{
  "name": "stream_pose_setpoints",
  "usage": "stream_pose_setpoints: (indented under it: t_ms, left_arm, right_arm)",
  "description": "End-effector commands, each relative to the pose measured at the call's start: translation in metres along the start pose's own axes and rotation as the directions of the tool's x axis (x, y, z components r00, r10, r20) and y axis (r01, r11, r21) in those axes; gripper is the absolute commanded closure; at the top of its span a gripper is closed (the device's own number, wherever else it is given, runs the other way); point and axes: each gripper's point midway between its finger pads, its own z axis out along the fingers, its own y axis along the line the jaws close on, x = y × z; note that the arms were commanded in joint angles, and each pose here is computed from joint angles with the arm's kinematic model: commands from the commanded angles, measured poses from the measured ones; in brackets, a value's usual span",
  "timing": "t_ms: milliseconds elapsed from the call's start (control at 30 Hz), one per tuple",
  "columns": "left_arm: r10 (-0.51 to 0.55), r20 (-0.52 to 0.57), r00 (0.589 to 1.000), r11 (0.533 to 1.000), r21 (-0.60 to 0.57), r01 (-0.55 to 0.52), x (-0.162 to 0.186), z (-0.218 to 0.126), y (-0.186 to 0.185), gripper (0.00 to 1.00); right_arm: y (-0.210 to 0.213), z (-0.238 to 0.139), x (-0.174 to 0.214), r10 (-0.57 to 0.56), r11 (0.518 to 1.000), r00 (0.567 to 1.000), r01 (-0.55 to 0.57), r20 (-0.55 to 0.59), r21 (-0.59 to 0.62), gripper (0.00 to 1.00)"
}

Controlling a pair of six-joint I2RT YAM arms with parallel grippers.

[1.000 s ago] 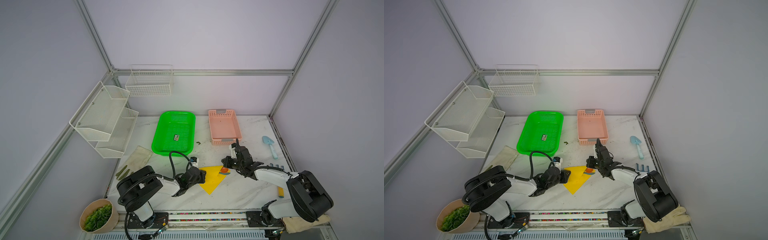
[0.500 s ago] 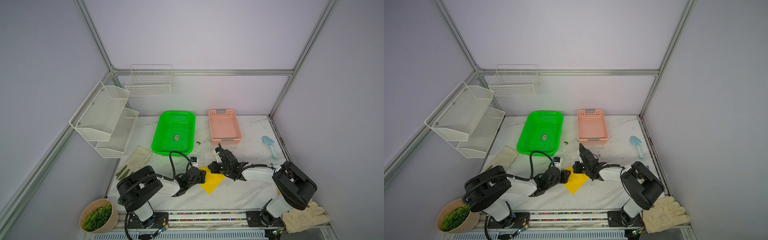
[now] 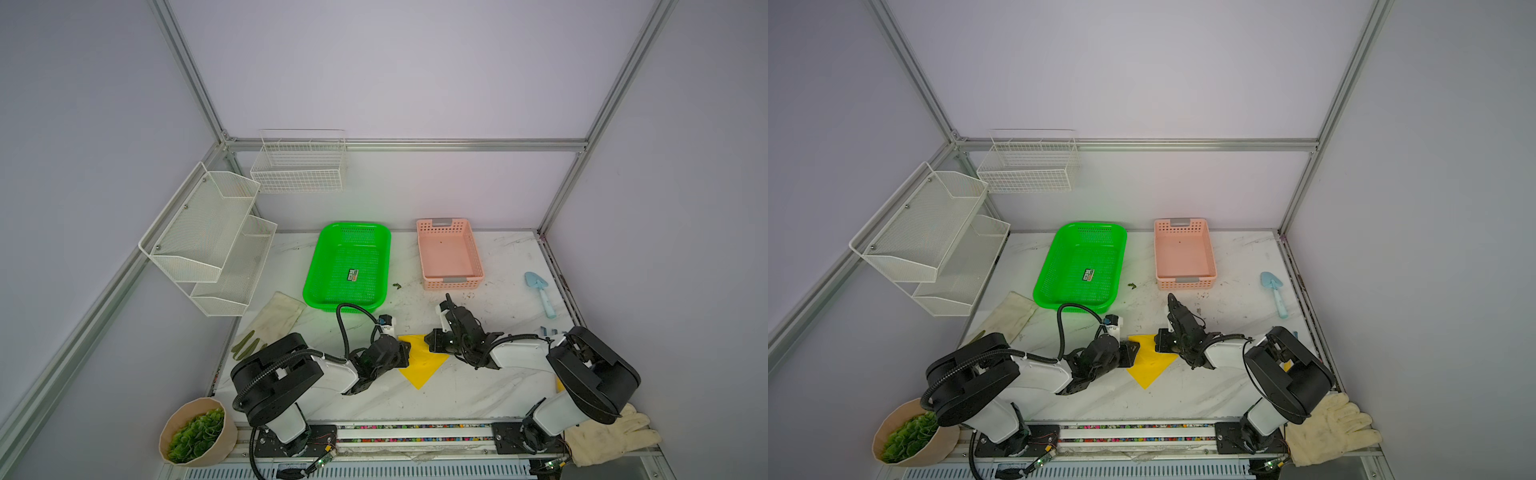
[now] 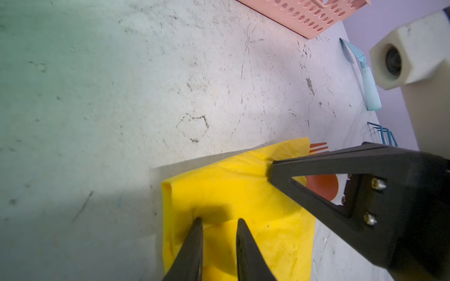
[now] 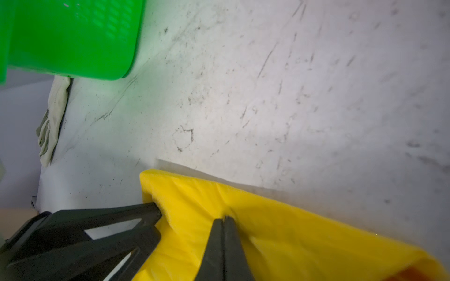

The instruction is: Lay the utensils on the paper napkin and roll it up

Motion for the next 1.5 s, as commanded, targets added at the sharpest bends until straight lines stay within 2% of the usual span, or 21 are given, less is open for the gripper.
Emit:
stream_pose_setpoints:
  t_ms: [0, 167, 300, 500, 600, 767, 967, 1233, 1367, 1467]
  left_arm:
    - [0.015, -0.054, 0.998, 0.993, -0.117, -0.021, 0.021, -0.006, 0.035, 0.75]
    - [0.013, -0.049, 0.999, 0.993, -0.116, -0.019, 0.019, -0.007, 0.034, 0.75]
    - [0.016, -0.046, 0.999, 0.993, -0.115, -0.022, 0.018, -0.009, 0.033, 0.75]
    - [0.017, -0.033, 0.999, 0.994, -0.112, -0.020, 0.014, -0.009, 0.030, 0.75]
    - [0.018, -0.033, 0.999, 0.994, -0.107, -0.021, 0.013, -0.009, 0.028, 0.75]
    - [0.018, -0.031, 0.999, 0.994, -0.105, -0.021, 0.013, -0.009, 0.027, 0.75]
    - [0.019, -0.028, 0.999, 0.995, -0.102, -0.022, 0.012, -0.010, 0.025, 0.75]
    - [0.028, -0.016, 0.999, 0.994, -0.105, -0.030, 0.007, -0.017, 0.023, 0.75]
    - [0.051, 0.018, 0.999, 0.994, -0.095, -0.049, -0.009, -0.030, 0.013, 0.73]
    - [0.101, 0.077, 0.992, 0.990, -0.103, -0.093, -0.037, -0.047, -0.001, 0.71]
  right_arm:
    - [-0.038, -0.010, 0.014, 0.063, 0.992, 0.998, -0.061, -0.018, 0.109, 1.00]
    - [-0.049, -0.025, 0.000, 0.095, 0.987, 0.995, -0.099, 0.037, 0.127, 1.00]
    - [-0.045, -0.032, -0.010, 0.056, 0.989, 0.997, -0.062, 0.051, 0.133, 1.00]
    - [0.011, -0.051, -0.028, 0.009, 1.000, 0.994, -0.009, 0.110, 0.002, 1.00]
    - [0.038, -0.051, -0.019, -0.018, 0.999, 0.996, 0.022, 0.091, -0.046, 1.00]
    - [0.050, -0.036, 0.006, -0.012, 0.995, 1.000, 0.014, 0.027, -0.095, 1.00]
    - [0.042, -0.011, 0.038, 0.000, 0.996, 0.999, -0.005, -0.050, -0.090, 1.00]
    - [0.012, 0.010, 0.064, 0.042, 0.999, 0.992, -0.042, -0.122, 0.006, 1.00]
    - [-0.001, 0.006, 0.070, 0.053, 0.997, 0.990, -0.045, -0.131, 0.059, 1.00]
    - [-0.003, 0.001, 0.069, 0.046, 0.997, 0.991, -0.037, -0.126, 0.072, 1.00]
